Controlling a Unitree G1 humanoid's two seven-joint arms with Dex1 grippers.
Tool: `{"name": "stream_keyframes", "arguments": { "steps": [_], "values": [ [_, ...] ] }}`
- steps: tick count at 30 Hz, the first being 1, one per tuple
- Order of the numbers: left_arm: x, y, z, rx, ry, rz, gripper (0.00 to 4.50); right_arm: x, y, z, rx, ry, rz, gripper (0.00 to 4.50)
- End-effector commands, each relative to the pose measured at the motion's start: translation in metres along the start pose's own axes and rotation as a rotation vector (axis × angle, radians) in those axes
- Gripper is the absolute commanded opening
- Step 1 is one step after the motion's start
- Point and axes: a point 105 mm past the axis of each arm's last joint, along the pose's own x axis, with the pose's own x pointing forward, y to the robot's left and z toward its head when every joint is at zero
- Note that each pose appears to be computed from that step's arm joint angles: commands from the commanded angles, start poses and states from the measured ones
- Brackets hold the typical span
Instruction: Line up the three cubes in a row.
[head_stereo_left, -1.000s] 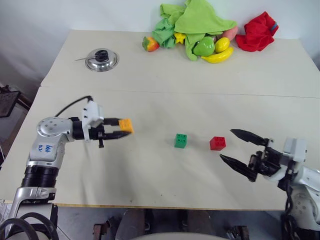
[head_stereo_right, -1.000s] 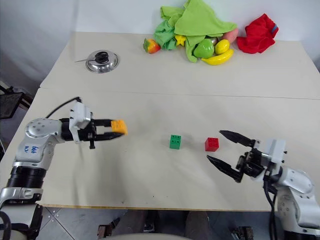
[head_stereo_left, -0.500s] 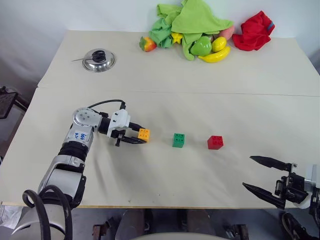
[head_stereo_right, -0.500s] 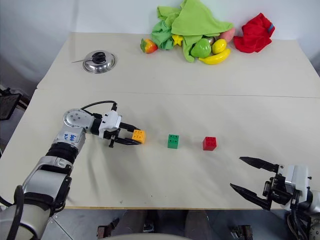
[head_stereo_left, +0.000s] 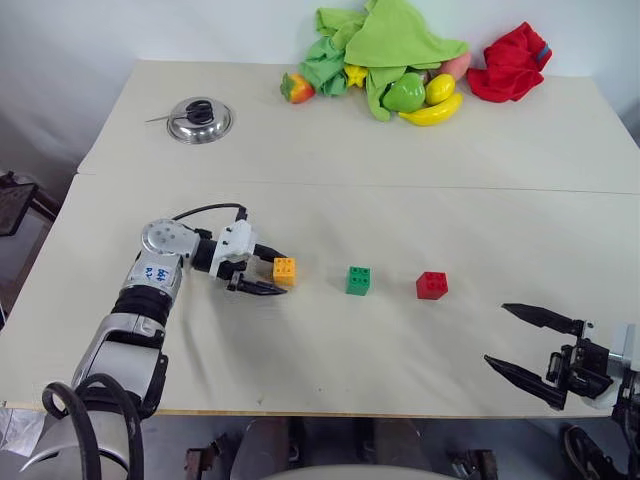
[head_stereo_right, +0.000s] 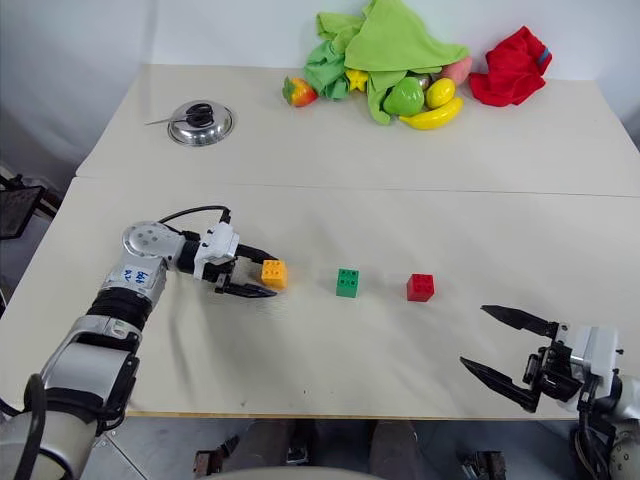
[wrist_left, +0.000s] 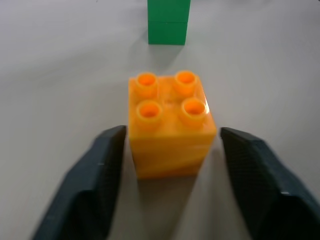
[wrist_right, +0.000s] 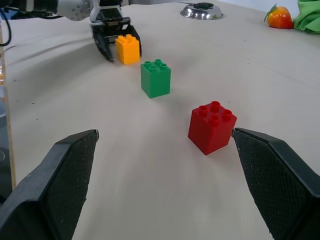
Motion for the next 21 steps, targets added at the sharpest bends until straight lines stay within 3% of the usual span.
{"name": "stream_keyframes", "arguments": {
  "steps": [1,13,18,21],
  "values": [
    [-0.017,-0.001,0.011,0.049,-0.038,0.033,4.37,-0.002,-0.002,0.003,-0.018,-0.005,0.015,4.50],
    [-0.100,-0.054,0.004,-0.065,-0.026,0.343,4.44,-0.017,-0.026,0.014,-0.065,0.043,0.061,4.50],
    [-0.114,-0.052,0.023,-0.055,-0.155,0.569,4.44,-0.014,-0.029,0.021,-0.061,-0.017,0.066,4.50],
    [-0.110,-0.060,0.022,-0.063,-0.154,0.569,4.44,-0.009,-0.027,0.021,-0.060,-0.045,0.088,4.50]
  ]
}}
